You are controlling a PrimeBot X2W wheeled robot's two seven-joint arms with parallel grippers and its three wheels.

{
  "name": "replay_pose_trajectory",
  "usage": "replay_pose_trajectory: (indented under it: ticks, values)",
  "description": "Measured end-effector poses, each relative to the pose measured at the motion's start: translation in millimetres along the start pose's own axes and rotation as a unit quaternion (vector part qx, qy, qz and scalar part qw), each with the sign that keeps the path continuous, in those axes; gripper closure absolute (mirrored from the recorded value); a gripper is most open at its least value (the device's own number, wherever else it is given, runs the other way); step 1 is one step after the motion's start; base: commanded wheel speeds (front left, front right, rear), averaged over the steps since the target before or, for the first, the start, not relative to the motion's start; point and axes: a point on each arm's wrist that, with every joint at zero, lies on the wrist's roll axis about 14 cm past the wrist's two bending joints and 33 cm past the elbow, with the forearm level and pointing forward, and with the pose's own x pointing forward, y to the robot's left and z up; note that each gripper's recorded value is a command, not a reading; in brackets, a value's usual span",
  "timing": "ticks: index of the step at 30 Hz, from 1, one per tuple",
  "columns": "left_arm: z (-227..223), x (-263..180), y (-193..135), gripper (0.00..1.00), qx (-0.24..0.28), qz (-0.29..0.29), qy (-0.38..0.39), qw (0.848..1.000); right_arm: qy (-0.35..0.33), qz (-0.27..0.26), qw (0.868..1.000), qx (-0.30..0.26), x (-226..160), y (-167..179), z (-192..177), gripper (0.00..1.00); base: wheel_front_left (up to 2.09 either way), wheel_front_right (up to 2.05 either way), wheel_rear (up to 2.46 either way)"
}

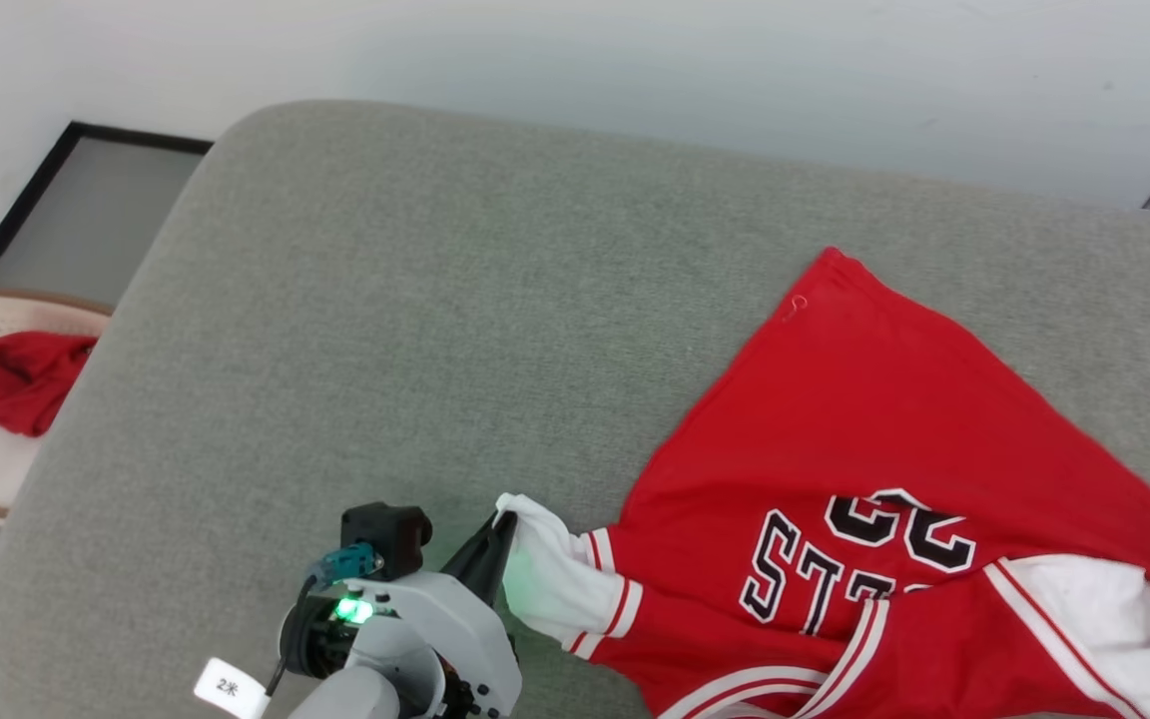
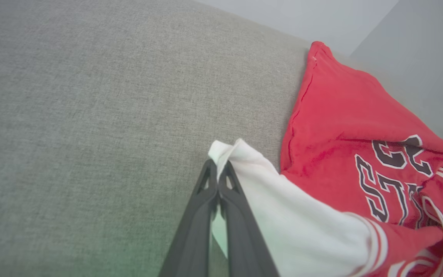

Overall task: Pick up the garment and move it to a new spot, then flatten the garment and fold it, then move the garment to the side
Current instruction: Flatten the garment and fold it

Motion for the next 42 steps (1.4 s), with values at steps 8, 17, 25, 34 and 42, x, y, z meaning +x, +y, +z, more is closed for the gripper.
replay_pose_trajectory:
  ticks: [8, 17, 25, 34, 42]
  values:
    - [2, 1, -11, 1.0, 0.005, -0.016, 0.002, 1.0, 0.018, 0.001, 0.999, 0.038, -18, -1, -52, 1.0, 0.0, 0.0, 0.0]
    - [2, 1, -14, 1.0, 0.006, -0.021, 0.005, 1.0, 0.009, -0.001, 0.999, 0.04, -20, 5, -59, 0.0, 0.0, 0.0, 0.0]
    - [1, -6, -14, 1.0, 0.007, -0.019, 0.005, 1.0, -0.092, 0.006, 0.995, -0.029, -43, 16, -20, 0.0, 0.0, 0.0, 0.0]
    - [1, -13, -15, 1.0, 0.006, -0.017, 0.0, 1.0, -0.312, 0.041, 0.935, -0.163, -99, 64, 52, 0.0, 0.0, 0.0, 0.0]
    - [4, -15, -15, 1.0, 0.004, -0.013, -0.008, 1.0, -0.428, 0.09, 0.867, -0.237, -103, 120, 105, 0.0, 0.0, 0.0, 0.0]
